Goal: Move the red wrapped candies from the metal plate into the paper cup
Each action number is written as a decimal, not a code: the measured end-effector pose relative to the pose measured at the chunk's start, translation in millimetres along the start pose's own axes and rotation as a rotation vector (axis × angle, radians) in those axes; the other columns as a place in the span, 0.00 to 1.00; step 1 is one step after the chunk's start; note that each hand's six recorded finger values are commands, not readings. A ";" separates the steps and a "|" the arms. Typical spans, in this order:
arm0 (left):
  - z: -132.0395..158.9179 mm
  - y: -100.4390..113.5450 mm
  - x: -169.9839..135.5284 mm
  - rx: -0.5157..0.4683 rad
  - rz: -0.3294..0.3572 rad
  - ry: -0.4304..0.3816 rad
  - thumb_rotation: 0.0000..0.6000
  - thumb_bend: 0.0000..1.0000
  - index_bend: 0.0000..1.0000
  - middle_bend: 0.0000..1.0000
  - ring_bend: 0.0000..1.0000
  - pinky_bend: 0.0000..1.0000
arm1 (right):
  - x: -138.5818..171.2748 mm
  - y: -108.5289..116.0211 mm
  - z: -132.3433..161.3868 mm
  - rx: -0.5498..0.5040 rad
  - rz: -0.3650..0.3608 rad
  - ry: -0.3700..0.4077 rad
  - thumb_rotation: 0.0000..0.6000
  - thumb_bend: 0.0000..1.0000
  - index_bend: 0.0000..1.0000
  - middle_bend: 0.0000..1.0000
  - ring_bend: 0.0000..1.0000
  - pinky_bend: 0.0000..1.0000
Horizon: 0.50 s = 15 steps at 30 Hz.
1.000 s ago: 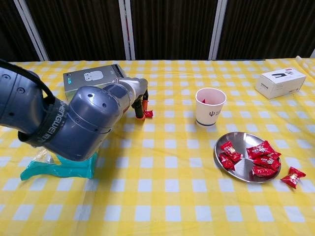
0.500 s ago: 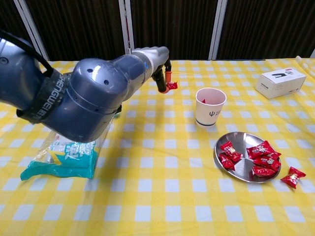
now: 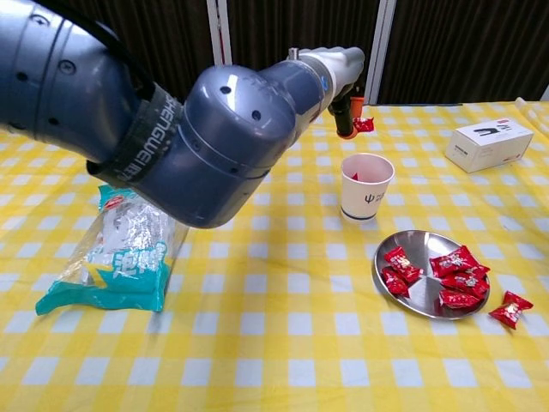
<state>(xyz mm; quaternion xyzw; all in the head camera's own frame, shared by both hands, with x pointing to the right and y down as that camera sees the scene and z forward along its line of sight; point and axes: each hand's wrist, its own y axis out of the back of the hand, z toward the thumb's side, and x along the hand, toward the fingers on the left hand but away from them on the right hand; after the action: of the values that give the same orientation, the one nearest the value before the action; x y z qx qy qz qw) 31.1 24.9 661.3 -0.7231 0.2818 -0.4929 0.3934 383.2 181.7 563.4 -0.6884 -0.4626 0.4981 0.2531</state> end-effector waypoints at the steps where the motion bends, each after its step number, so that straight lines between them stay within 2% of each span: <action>1: 2.7 -2.1 0.4 0.005 -0.006 -0.002 1.00 0.39 0.53 1.00 1.00 0.99 | 0.1 0.1 -0.3 -0.001 0.000 -0.001 1.00 0.25 0.00 0.06 0.00 0.09; 9: 19.7 -22.4 2.7 0.034 -0.048 -0.005 1.00 0.22 0.48 1.00 1.00 0.98 | 0.4 3.7 -1.8 -0.010 -0.006 -0.004 1.00 0.25 0.00 0.06 0.00 0.09; 15: 27.2 -28.4 2.4 0.045 -0.054 -0.013 1.00 0.16 0.42 1.00 1.00 0.98 | 0.9 5.6 -2.8 -0.014 -0.010 -0.005 1.00 0.25 0.00 0.06 0.00 0.09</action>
<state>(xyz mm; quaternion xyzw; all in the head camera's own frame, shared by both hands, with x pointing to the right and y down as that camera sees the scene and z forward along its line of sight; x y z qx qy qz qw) 57.9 46.0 681.0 -0.7247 0.2484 -0.5048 0.3978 388.0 180.4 559.5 -0.6867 -0.4702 0.4952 0.2494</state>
